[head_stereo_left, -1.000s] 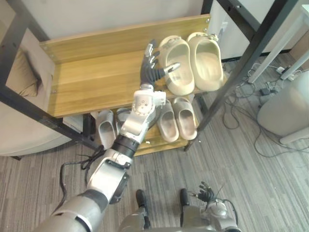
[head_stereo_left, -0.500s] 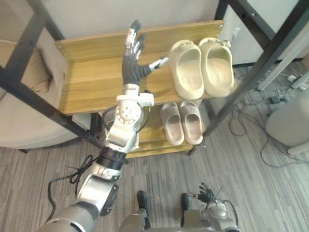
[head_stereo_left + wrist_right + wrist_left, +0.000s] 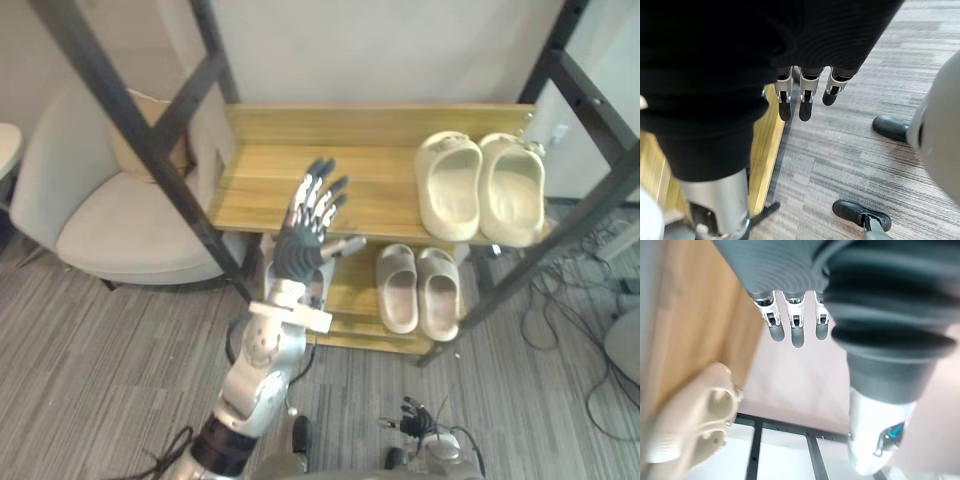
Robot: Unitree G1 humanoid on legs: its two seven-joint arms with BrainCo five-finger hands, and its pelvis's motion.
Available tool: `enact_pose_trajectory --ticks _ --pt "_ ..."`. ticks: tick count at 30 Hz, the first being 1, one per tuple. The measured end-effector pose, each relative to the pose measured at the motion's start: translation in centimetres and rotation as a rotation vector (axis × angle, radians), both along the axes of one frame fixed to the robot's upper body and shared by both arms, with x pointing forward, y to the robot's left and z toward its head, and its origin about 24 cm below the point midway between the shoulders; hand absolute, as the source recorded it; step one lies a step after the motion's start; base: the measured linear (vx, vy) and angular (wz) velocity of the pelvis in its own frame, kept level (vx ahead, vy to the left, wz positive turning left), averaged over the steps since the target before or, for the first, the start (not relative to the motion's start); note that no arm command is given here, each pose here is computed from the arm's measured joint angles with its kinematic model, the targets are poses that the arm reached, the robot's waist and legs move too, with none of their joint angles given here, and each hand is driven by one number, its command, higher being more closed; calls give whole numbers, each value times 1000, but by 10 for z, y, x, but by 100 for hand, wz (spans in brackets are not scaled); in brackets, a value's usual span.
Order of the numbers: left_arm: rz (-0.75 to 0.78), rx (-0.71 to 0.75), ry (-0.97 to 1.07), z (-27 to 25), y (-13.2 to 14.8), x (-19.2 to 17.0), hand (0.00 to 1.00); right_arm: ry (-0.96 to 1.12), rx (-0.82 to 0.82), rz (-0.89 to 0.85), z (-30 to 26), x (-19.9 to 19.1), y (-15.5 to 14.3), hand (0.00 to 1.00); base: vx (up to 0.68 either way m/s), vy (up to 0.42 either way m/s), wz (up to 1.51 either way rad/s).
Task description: Organize the slippers on the shoe rack
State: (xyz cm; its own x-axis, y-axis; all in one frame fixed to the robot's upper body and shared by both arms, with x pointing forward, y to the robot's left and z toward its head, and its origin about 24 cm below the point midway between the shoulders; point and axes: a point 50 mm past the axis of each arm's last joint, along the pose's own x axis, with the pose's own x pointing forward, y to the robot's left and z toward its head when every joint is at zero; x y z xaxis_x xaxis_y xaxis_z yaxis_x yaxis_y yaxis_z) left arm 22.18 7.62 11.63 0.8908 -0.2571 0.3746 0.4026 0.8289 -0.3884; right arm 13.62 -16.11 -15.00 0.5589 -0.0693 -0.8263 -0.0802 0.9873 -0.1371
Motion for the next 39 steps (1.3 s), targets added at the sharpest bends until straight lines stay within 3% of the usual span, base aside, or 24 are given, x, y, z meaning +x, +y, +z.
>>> enact_pose_trajectory --ticks 8,13,20,27,39 --pt "5 167 521 -122 27 -41 0 15 -11 45 -2 -5 5 0 -20 -16 18" --pt "127 397 855 -198 68 -73 0 32 -12 65 -5 -14 10 0 -3 -9 7" --pt "239 654 1172 -253 104 -116 0 25 -3 45 -5 -16 11 0 1 -3 1" --pt "288 722 1224 -261 107 -117 0 17 -13 2 -5 -16 6 0 4 -5 -3" --pt "332 718 1247 -262 112 -109 0 -7 -40 38 -2 -5 7 0 -14 0 -5"
